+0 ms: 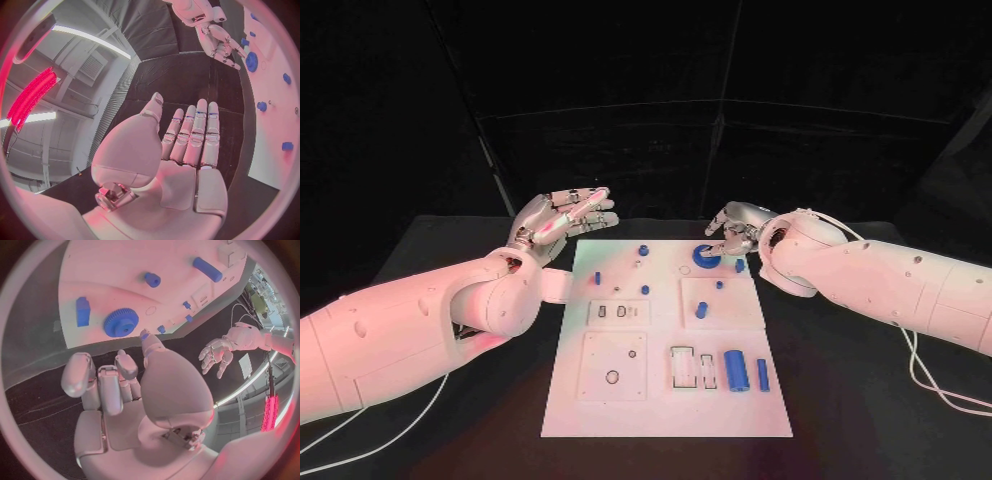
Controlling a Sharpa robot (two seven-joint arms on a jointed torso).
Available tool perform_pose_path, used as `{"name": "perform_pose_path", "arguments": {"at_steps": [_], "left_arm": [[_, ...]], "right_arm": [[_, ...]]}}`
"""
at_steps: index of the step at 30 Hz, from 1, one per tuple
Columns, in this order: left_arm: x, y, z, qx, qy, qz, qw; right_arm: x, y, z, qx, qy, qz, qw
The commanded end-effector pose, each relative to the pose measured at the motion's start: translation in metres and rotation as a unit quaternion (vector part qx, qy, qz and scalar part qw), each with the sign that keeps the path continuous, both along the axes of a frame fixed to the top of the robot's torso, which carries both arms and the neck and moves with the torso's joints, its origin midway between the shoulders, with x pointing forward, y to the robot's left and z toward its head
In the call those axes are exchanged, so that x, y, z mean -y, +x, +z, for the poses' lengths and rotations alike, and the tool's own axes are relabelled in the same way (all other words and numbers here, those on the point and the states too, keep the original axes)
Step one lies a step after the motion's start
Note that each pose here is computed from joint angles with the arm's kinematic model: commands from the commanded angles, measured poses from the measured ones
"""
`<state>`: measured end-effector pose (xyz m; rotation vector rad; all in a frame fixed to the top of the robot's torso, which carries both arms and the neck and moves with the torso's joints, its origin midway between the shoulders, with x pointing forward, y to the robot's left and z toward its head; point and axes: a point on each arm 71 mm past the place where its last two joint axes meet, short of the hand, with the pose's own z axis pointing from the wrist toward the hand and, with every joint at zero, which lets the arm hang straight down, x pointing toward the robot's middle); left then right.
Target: Assemble the parts on the task board
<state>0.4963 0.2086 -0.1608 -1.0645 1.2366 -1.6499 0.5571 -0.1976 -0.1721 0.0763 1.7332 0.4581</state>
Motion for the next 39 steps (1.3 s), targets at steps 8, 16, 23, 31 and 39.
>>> {"name": "perform_pose_path", "arguments": {"at_steps": [8, 16, 23, 31, 39], "left_arm": [[0.0021, 0.0020, 0.0004, -0.001, -0.006, -0.004, 1.000], [0.0027, 0.0024, 0.0001, -0.002, -0.005, -0.004, 1.000], [0.0025, 0.0028, 0.0000, -0.002, -0.005, -0.002, 1.000], [0.0031, 0.0034, -0.0003, -0.002, -0.004, -0.002, 1.000], [0.0035, 0.0038, -0.0005, -0.003, -0.004, -0.002, 1.000]], "right_arm": [[-0.0040, -0.0013, -0.0032, -0.015, -0.057, 0.013, 0.998], [-0.0046, 0.0005, -0.0059, -0.026, -0.068, 0.017, 0.997], [-0.0029, 0.0027, -0.0073, -0.030, -0.073, 0.012, 0.997], [-0.0048, 0.0036, -0.0081, -0.034, -0.075, 0.013, 0.997], [-0.0076, 0.0037, -0.0078, -0.029, -0.080, 0.014, 0.996]]}}
